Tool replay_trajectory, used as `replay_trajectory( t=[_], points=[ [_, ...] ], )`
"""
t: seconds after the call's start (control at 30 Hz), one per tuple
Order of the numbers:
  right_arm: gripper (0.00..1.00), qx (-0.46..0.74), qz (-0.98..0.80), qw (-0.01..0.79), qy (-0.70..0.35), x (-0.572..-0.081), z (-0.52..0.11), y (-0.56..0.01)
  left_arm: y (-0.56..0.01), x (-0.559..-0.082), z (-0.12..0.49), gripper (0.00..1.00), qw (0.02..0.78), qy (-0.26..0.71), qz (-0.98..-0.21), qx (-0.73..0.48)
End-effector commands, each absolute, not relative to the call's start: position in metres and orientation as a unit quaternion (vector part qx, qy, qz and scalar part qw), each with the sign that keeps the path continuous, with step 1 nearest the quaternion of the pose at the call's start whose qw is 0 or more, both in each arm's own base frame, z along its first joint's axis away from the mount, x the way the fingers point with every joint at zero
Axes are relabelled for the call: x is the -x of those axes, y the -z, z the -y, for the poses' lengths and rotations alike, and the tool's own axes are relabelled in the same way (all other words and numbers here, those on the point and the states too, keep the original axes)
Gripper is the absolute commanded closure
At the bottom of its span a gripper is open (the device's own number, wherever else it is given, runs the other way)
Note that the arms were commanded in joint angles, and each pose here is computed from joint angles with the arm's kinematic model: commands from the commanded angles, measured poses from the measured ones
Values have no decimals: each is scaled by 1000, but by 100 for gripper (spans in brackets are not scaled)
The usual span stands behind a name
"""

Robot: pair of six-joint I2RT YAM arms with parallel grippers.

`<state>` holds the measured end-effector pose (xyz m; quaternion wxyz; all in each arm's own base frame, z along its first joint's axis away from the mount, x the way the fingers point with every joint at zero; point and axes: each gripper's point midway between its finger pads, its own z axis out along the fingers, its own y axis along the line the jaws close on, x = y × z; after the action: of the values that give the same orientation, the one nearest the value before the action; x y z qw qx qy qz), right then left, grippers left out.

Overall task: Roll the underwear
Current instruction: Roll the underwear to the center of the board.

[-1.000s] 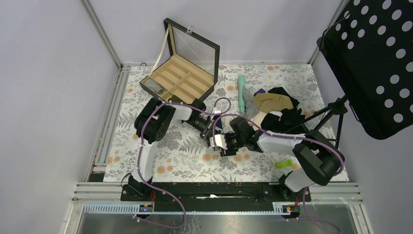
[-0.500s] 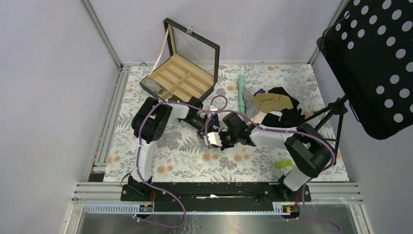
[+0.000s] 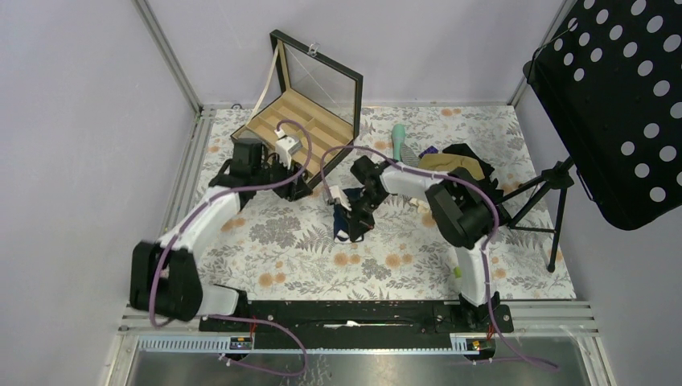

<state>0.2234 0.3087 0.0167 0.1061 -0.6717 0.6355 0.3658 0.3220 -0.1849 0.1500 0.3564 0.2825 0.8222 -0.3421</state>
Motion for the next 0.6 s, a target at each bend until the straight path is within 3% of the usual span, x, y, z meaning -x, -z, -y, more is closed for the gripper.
replay_trajectory(
  t=[0.0,0.1,0.27,0.57],
  points=[
    [100,563,-692,-36,-451,-202,-301,-22,-180,-323,162,54,476,233,-786,-318],
    [100,493,-714,-75,-491,-212,-300,-20,-189,-308,167,54,509,188,-733,-411],
    [98,417,-737,-112,-520,-223,-296,-12,-161,-263,202,54,458,152,-633,-605],
    [97,353,-761,-142,-525,-232,-294,8,-109,-221,292,61,349,219,-531,-741]
  ],
)
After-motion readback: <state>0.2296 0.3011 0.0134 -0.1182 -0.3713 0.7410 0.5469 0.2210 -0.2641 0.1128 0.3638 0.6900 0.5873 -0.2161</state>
